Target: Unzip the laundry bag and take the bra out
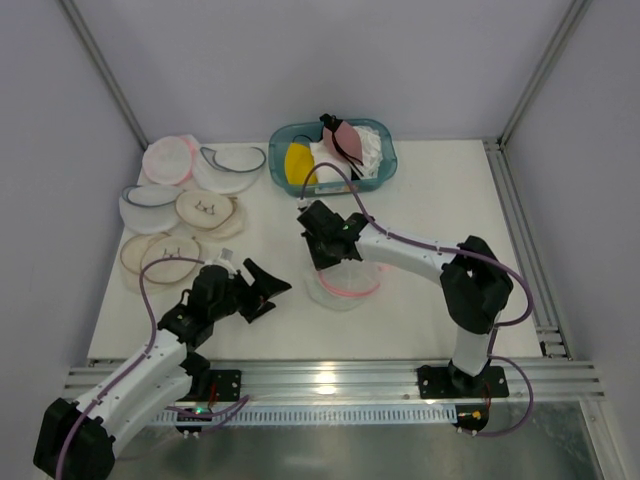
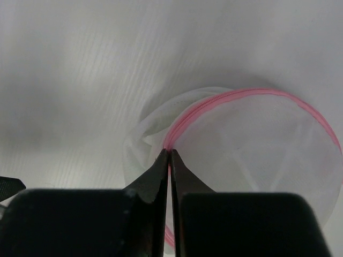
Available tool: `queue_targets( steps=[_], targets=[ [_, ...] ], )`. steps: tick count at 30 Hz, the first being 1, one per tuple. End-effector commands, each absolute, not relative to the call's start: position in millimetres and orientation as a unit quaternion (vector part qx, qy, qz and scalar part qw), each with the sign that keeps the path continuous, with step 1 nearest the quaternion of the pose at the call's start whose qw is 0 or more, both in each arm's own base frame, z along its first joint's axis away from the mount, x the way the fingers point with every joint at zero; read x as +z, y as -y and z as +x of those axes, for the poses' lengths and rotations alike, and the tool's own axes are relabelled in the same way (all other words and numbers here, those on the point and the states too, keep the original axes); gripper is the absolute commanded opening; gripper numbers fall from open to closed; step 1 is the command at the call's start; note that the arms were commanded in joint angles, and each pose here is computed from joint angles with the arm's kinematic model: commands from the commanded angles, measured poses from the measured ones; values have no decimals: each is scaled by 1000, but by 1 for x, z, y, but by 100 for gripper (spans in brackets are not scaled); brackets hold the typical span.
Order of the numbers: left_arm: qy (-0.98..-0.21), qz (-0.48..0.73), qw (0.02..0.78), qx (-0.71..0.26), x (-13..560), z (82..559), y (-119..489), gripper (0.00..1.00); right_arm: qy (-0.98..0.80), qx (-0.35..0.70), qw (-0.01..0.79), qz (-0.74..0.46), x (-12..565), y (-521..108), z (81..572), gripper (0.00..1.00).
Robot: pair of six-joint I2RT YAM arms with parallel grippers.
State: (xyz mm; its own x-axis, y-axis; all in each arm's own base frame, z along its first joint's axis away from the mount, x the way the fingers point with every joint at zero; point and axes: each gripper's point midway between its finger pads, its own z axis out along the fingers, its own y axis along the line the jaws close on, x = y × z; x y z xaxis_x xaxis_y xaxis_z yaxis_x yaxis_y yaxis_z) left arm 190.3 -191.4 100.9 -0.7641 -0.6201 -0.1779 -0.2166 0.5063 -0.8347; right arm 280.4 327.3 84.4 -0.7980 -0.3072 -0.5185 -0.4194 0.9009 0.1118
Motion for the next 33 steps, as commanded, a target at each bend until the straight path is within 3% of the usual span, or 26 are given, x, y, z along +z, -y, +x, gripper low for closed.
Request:
queue_targets(
  steps=[1,7,19,28,33],
  targets=[
    [-831,-251,243,-433,103,193,190,86,-936,117,273,-187,103,-326,279,4],
    [-829,-250,246,-436,107,196,192,86,-930,117,303,-173,126,-310,276,4],
    [-830,-220,260,-441,136,218,206,85,-918,9,389,-76,172,-219,269,4],
    [-815,-178,266,-483,178,255,242,84,-919,55,383,-80,163,-211,246,4],
    [-816,-160,196,-520,176,262,287,90,-915,93,382,-91,159,-218,238,4]
  ],
)
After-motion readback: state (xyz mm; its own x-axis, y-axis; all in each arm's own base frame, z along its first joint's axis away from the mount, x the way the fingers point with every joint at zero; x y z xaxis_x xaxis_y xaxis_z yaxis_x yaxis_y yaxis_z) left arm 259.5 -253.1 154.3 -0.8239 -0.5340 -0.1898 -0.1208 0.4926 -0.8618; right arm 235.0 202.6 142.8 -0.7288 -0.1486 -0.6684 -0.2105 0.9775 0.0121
